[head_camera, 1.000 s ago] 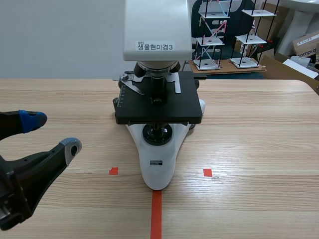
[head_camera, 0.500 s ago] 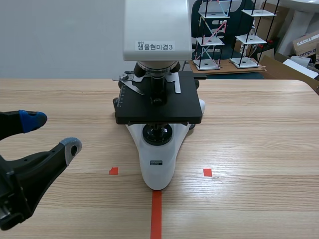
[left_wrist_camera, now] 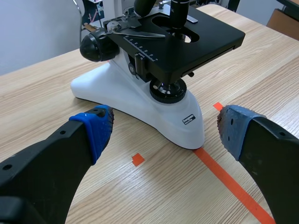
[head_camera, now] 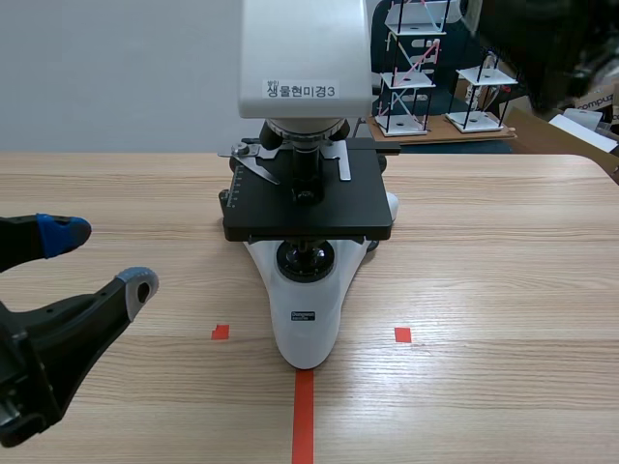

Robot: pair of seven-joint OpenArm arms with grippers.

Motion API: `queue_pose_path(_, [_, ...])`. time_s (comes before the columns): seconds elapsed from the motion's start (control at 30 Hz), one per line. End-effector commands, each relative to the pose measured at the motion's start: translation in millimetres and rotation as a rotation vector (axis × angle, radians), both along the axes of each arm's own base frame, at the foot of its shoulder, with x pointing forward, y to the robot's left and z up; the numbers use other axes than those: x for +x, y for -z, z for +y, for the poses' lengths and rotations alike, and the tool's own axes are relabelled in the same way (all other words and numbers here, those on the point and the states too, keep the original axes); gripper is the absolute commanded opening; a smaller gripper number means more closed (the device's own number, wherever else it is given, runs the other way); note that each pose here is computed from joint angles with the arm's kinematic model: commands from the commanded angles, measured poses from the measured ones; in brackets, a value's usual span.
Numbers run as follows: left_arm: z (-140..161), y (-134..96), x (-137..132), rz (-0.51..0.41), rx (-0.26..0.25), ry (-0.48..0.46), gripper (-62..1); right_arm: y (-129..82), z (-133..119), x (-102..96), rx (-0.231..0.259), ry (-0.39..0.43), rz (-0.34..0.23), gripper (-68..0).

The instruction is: Return to the home posture

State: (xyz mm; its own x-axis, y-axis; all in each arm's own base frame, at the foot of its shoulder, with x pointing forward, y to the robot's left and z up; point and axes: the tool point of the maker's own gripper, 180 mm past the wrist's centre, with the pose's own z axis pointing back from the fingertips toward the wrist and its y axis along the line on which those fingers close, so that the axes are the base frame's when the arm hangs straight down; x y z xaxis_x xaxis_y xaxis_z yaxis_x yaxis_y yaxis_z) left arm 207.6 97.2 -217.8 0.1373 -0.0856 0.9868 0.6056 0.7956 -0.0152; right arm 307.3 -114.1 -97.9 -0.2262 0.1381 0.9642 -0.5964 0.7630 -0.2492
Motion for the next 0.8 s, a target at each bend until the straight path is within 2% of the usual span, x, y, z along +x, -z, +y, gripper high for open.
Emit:
queue_pose_path(0.0, [-2, -3, -1, -0.007, -0.016, 0.001, -13.1, -3, -4, -5.1, 0.035, 0.014, -0.02, -16.5])
queue_pose_path(0.2, [-2, -3, -1, -0.007, -0.017, 0.001, -13.1, 31, -14, -41.7, 0.074, 0.024, 0.044, -14.7])
queue_pose_path(0.27, [-2, -3, -1, -0.007, -0.017, 0.001, -13.1, 45, -16, -53.9, 0.073, 0.034, 0.072, -13.2])
queue_pose_path(0.4, [-2, -3, -1, -0.007, -0.016, 0.001, -13.1, 73, -16, -73.6, 0.033, 0.075, 0.115, -12.5])
queue_pose_path(0.5, [-2, -3, -1, -0.007, -0.017, 0.001, -13.1, 98, -13, -88.0, -0.054, 0.093, 0.147, -12.5])
queue_pose_path(0.57, [-2, -3, -1, -0.007, -0.017, 0.001, -13.1, 108, -9, -98.5, -0.089, 0.091, 0.156, -12.5])
queue_pose_path(0.77, [-2, -3, -1, -0.007, -0.017, 0.001, -13.1, 107, 5, -127.4, -0.087, 0.023, 0.096, -12.6])
